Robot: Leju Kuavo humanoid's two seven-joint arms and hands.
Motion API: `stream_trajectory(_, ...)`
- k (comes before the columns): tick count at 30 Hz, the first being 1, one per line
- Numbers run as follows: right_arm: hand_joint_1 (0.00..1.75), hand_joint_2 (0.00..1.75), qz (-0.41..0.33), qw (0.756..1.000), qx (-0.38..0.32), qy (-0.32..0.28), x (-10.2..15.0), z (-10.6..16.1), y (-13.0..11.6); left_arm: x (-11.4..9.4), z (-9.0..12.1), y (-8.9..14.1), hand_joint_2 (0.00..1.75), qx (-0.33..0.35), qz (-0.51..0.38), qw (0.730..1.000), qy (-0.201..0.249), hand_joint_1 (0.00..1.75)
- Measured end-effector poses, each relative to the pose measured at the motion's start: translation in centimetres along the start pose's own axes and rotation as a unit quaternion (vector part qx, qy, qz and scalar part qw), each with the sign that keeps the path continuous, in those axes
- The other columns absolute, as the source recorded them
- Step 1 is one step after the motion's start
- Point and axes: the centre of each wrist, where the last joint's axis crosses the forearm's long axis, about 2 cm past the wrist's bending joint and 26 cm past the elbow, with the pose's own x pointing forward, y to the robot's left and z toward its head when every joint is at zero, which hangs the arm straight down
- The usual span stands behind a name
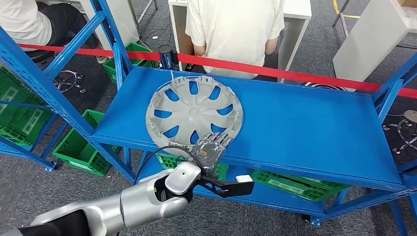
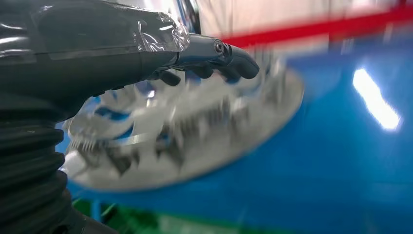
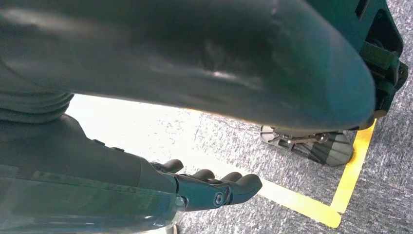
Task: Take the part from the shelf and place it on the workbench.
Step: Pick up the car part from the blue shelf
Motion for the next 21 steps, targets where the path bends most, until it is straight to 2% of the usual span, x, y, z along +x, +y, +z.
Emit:
stream_trajectory(5,0.00,0.00,0.005,1.000,0.005,0.002,0.3,-0.1,0.0,-1.1,-0.6,0.1,1.75,-0.083,-0.016,0.996,0.010,0.00)
stream_trajectory(21,0.00,0.00,0.005,1.000,0.006,0.001,0.5,-0.1,-0.1,-2.7,-1.4,0.2,1.75,-0.120,-0.029,0.992,0.026,0.00)
